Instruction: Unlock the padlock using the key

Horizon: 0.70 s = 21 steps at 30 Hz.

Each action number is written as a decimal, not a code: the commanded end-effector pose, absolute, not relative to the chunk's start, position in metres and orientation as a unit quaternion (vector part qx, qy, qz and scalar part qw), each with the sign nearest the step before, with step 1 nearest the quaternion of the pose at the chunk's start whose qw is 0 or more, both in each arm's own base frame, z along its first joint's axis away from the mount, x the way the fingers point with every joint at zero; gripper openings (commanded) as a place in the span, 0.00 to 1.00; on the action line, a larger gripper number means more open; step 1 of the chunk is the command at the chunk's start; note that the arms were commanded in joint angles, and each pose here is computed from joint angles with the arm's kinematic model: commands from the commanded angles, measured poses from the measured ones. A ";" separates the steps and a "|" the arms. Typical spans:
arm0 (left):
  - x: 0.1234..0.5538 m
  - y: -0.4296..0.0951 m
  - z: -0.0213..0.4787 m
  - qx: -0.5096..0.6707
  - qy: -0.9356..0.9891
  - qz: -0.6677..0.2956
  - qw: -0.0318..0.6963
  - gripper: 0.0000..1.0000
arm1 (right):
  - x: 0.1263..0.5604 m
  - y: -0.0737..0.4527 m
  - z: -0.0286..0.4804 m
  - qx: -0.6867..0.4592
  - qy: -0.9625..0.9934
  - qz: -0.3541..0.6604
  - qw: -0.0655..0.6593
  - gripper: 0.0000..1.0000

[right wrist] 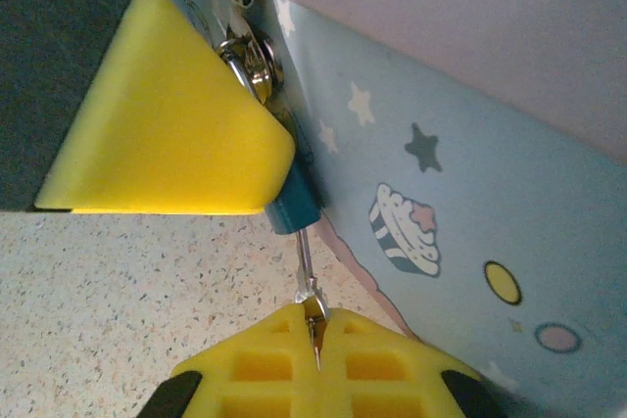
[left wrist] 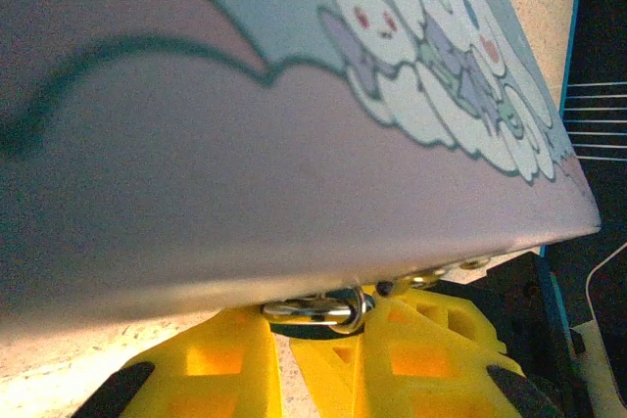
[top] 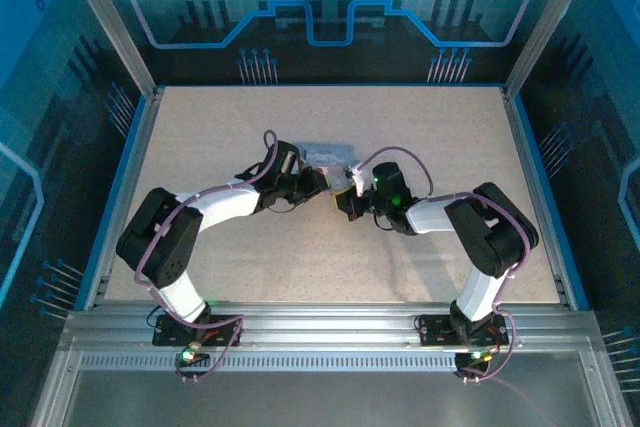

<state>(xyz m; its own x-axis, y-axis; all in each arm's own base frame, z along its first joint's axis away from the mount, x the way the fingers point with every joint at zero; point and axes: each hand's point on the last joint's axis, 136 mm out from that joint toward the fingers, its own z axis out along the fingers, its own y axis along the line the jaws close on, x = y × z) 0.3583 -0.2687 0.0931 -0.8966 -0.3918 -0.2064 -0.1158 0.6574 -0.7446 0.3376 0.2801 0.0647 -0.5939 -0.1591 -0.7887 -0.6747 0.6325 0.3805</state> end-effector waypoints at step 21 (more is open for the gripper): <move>0.313 -0.310 0.108 -0.067 0.881 -0.459 0.092 0.17 | 0.386 0.266 0.115 -0.239 0.795 0.305 0.467 0.00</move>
